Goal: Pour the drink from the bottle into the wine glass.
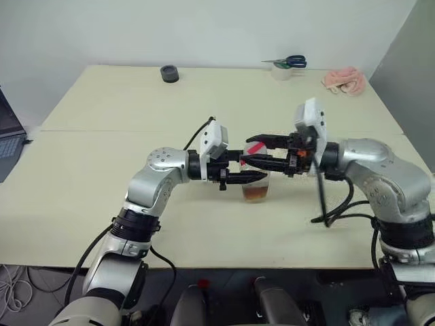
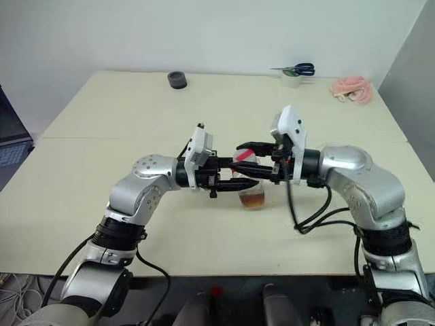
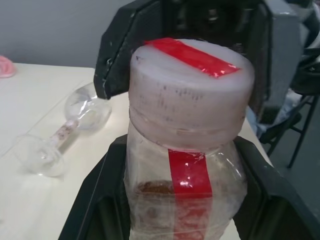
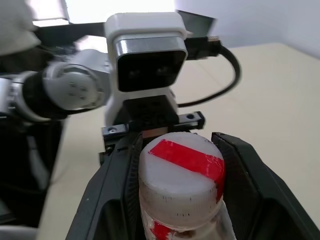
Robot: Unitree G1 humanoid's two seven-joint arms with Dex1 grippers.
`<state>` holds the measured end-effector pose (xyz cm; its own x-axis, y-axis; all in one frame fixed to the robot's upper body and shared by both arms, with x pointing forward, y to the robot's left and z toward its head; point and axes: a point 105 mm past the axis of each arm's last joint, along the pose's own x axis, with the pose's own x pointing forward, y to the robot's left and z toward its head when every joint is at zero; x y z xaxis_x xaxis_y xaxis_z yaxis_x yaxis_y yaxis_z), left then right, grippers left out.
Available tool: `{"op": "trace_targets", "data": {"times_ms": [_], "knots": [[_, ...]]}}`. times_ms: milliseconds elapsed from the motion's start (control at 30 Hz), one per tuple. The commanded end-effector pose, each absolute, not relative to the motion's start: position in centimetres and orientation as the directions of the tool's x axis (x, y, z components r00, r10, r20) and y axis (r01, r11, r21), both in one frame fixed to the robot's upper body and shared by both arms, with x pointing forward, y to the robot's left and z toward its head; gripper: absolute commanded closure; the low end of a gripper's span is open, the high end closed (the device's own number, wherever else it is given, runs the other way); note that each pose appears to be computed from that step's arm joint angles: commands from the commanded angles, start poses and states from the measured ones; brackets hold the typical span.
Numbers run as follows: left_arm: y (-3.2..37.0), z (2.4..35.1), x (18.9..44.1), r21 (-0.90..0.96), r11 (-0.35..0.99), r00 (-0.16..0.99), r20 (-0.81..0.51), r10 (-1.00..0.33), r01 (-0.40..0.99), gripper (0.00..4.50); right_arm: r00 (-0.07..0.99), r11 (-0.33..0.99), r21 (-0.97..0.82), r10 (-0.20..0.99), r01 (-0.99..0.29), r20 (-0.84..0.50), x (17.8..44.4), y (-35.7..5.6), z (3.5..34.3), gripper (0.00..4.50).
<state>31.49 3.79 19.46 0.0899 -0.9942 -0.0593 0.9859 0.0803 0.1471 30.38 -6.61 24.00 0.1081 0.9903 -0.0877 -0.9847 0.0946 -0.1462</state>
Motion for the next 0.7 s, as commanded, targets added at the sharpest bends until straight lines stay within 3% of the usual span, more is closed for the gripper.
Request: {"op": "trace_targets", "data": {"times_ms": [33,233,267,400,467,700], "knots": [[4.6,20.9,31.3,0.183,0.101,0.109,-0.03,-0.994,0.978,2.4,0.028,0.002,-0.235,0.994,-0.972,-0.107,30.9,-7.5,24.9,2.61],[5.2,20.7,31.0,0.174,0.128,0.136,-0.038,-0.99,0.976,2.4,0.018,-0.01,-0.249,0.994,-0.969,-0.11,30.7,-8.2,25.4,2.61],[5.3,20.6,31.0,0.173,0.131,0.14,-0.039,-0.989,0.976,2.4,0.018,-0.007,-0.242,0.994,-0.97,-0.103,30.6,-8.2,25.6,1.88],[5.7,20.5,31.3,0.17,0.15,0.159,-0.042,-0.986,0.974,2.4,0.052,0.038,-0.266,0.998,-0.963,-0.046,29.5,-8.3,27.0,0.57],[5.8,20.4,31.8,0.171,0.168,0.178,-0.044,-0.983,0.971,2.4,0.141,0.129,-0.319,0.99,-0.939,-0.013,29.3,-8.4,27.9,0.03],[5.6,20.2,33.3,0.167,0.194,0.204,-0.044,-0.978,0.967,2.4,0.406,0.381,-0.301,0.914,-0.874,-0.022,28.2,-6.7,26.9,0.0]]}}
